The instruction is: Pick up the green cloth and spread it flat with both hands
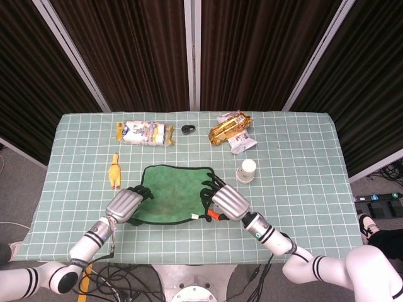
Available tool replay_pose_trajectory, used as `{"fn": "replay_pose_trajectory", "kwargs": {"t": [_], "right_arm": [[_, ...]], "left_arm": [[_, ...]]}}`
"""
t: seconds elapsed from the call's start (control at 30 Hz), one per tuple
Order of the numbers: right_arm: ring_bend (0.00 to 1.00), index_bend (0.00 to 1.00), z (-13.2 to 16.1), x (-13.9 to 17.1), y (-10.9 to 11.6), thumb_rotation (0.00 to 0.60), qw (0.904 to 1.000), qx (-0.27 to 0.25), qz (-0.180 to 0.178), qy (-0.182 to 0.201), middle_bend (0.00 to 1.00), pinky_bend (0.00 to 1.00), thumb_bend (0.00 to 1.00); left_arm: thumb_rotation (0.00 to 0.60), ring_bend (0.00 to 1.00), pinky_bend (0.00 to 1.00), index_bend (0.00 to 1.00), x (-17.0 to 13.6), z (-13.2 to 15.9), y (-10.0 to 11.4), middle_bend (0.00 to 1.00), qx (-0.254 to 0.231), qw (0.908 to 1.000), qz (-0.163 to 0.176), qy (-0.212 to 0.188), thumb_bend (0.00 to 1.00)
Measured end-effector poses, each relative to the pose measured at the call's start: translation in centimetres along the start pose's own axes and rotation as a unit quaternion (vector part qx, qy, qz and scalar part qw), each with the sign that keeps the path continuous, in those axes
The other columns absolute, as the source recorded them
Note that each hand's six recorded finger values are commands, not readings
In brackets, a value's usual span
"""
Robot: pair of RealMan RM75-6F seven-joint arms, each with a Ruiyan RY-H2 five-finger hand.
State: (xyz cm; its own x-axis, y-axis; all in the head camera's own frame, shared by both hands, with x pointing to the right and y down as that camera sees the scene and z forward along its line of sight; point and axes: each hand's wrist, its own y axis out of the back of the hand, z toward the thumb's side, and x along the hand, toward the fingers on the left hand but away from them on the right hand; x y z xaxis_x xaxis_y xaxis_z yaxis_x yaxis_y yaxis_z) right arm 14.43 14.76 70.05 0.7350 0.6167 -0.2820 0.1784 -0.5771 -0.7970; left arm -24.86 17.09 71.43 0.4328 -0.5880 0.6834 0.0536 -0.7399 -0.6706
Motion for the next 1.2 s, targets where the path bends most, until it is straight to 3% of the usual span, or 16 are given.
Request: {"fn": "replay_pose_trajectory", "kwargs": {"t": [0.17,0.37,0.53,0.7,0.8,0.87,0.93,1.0,1.13,1.2], "right_arm": [[0.15,0.85,0.2,0.4,-0.5,0.600,0.9998,0.016,0.004,0.009,0.37,0.01,0.43],[0.14,0.85,0.4,0.7,-0.9,0.600,0.9996,0.023,0.009,0.015,0.36,0.01,0.43],[0.13,0.85,0.5,1.2,-1.8,0.600,0.9991,0.030,0.025,0.017,0.36,0.00,0.43],[0.11,0.82,0.7,1.6,-2.5,0.600,0.9984,0.037,0.038,0.020,0.33,0.00,0.39],[0.08,0.69,0.7,1.9,-2.7,0.594,0.9976,0.048,0.045,0.020,0.28,0.00,0.28],[0.05,0.33,0.7,2.2,-3.0,0.542,0.9969,0.055,0.054,0.017,0.24,0.00,0.16],[0.02,0.20,0.7,2.6,-3.3,0.475,0.9959,0.062,0.065,0.013,0.20,0.00,0.07],[0.00,0.31,0.7,2.9,-3.7,0.401,0.9947,0.067,0.077,0.008,0.17,0.00,0.01],[0.00,0.16,0.4,4.0,-4.4,0.277,0.9918,0.066,0.108,-0.011,0.10,0.00,0.00],[0.00,0.10,0.2,4.4,-4.5,0.246,0.9909,0.063,0.118,-0.019,0.08,0.00,0.00]], "left_arm": [[0.403,0.10,0.28,0.19,-0.5,0.3,0.5,0.16,-0.013,0.9999,-0.003,-0.005,0.00],[0.401,0.10,0.27,0.19,-1.4,0.5,1.5,0.16,-0.028,0.9995,0.000,-0.014,0.00],[0.502,0.10,0.27,0.18,-2.3,0.5,2.4,0.16,-0.046,0.9987,0.000,-0.022,0.00],[0.552,0.10,0.27,0.18,-3.3,0.4,3.3,0.15,-0.051,0.9983,0.008,-0.028,0.00],[0.563,0.10,0.27,0.18,-3.6,0.2,3.6,0.16,-0.056,0.9980,0.011,-0.027,0.00],[0.565,0.10,0.27,0.18,-3.7,0.1,3.7,0.15,-0.061,0.9977,0.012,-0.026,0.00],[0.570,0.10,0.27,0.18,-3.8,-0.1,3.7,0.15,-0.066,0.9975,0.012,-0.024,0.00],[0.575,0.10,0.27,0.18,-3.9,-0.2,3.7,0.16,-0.070,0.9972,0.012,-0.022,0.00],[0.579,0.10,0.27,0.18,-3.9,-0.6,3.8,0.16,-0.078,0.9967,0.014,-0.017,0.00],[0.581,0.10,0.27,0.18,-3.9,-0.8,3.8,0.16,-0.080,0.9965,0.015,-0.015,0.00]]}}
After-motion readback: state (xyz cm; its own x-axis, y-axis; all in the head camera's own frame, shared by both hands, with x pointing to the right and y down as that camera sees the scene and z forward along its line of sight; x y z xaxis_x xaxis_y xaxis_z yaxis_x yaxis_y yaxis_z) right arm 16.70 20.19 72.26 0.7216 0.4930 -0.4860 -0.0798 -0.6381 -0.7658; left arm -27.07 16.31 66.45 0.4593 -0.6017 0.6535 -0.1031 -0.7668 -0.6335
